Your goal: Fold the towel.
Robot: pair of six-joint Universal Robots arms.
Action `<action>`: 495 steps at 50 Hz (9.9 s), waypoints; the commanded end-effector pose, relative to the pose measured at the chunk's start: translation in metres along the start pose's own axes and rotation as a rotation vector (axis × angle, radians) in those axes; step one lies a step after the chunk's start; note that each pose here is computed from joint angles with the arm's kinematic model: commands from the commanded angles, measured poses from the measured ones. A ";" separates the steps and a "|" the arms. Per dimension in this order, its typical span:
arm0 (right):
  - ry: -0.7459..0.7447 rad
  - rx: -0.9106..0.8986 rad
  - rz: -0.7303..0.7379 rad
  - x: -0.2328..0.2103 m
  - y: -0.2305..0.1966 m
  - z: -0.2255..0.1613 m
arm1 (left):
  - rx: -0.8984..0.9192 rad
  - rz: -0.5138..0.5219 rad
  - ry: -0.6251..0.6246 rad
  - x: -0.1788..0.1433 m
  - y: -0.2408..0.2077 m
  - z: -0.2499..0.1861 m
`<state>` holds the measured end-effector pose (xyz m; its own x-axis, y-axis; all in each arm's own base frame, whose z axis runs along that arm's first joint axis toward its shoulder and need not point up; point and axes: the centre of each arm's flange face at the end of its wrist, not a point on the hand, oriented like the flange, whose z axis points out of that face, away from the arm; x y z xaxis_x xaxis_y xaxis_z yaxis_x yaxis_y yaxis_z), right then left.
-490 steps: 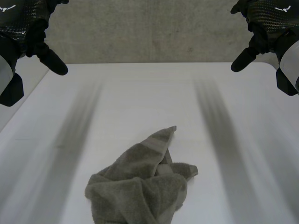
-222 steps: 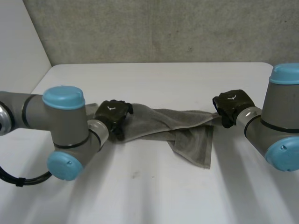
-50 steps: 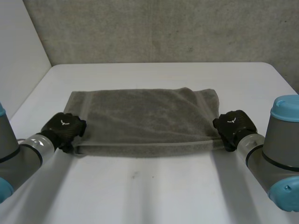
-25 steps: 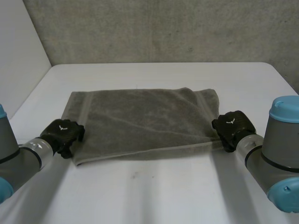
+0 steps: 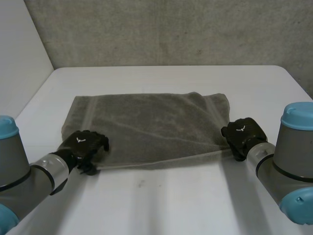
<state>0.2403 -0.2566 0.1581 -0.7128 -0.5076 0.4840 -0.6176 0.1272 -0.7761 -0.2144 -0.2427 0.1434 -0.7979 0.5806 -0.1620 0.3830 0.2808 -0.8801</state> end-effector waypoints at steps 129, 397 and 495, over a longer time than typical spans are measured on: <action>-0.047 0.000 -0.009 0.014 0.009 0.056 | 0.161 0.258 -0.185 -0.072 -0.008 0.063; 0.036 0.062 0.192 0.083 0.050 0.059 | 0.217 0.133 -0.206 -0.085 -0.046 0.046; 0.031 0.053 0.124 0.068 0.061 0.055 | 0.221 0.043 -0.107 -0.050 -0.034 0.071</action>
<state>0.1703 -0.3328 0.1249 -0.7988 -0.4519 0.3971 -0.5029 0.1393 -0.8530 -0.2109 -0.3364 0.1611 -0.8525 0.4667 -0.2356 0.3035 0.0747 -0.9499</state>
